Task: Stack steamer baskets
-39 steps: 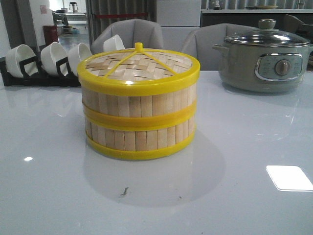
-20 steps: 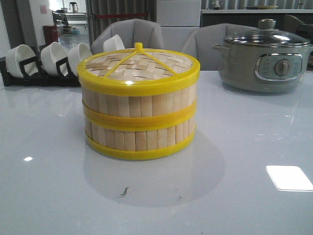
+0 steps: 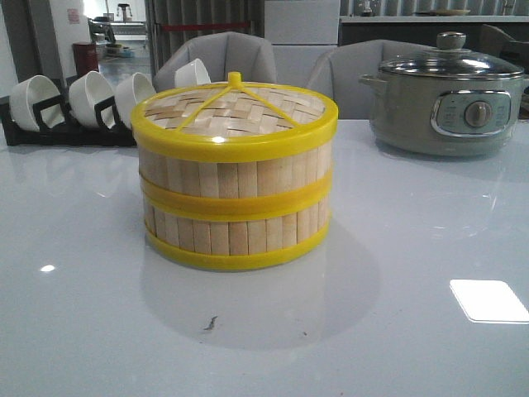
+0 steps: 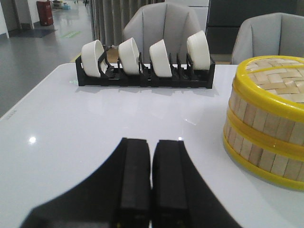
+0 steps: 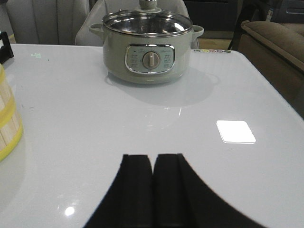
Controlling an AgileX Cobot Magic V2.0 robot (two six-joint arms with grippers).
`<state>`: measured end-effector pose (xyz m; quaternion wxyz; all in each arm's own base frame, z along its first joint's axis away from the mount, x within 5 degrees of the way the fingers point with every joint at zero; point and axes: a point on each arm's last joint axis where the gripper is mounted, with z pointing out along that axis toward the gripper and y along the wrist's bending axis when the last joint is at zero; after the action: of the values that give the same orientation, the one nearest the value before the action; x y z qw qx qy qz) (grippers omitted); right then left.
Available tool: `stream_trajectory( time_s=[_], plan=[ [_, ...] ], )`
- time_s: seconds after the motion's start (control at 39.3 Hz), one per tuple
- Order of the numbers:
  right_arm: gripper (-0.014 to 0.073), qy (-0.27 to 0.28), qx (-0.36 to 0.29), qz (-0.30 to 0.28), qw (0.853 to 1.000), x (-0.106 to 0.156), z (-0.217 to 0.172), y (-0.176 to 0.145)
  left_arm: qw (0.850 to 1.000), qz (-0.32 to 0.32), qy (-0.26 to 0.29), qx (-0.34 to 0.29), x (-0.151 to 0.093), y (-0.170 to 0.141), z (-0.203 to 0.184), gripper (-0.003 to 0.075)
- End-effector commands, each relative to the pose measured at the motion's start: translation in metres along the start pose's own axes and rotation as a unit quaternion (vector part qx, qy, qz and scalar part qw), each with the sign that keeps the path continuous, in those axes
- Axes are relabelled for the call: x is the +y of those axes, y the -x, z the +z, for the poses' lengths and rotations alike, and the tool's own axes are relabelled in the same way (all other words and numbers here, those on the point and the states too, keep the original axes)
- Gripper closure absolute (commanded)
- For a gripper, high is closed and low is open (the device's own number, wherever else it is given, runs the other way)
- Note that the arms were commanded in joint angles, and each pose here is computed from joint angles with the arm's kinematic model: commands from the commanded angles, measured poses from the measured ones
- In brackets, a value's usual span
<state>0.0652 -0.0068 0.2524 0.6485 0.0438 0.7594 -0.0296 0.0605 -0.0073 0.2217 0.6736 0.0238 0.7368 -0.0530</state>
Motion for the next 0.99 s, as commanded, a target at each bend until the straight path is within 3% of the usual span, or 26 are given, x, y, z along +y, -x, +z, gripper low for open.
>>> stream_trajectory(
  time_s=[0.0, 0.41, 0.97],
  plan=[
    [0.0554, -0.002, -0.052, -0.002, 0.999, 0.000, -0.002, 0.017, 0.997, -0.006, 0.002, -0.082, 0.001, 0.006, -0.008, 0.0623],
    [0.0554, -0.003, -0.051, -0.002, 0.999, 0.000, -0.002, 0.017, 0.998, -0.013, 0.003, -0.066, 0.002, -0.015, -0.004, 0.0623],
    [0.0554, -0.003, -0.051, -0.002, 0.999, 0.000, -0.002, 0.017, 0.997, -0.022, 0.003, -0.071, 0.002, -0.014, -0.004, 0.0623]
  ],
)
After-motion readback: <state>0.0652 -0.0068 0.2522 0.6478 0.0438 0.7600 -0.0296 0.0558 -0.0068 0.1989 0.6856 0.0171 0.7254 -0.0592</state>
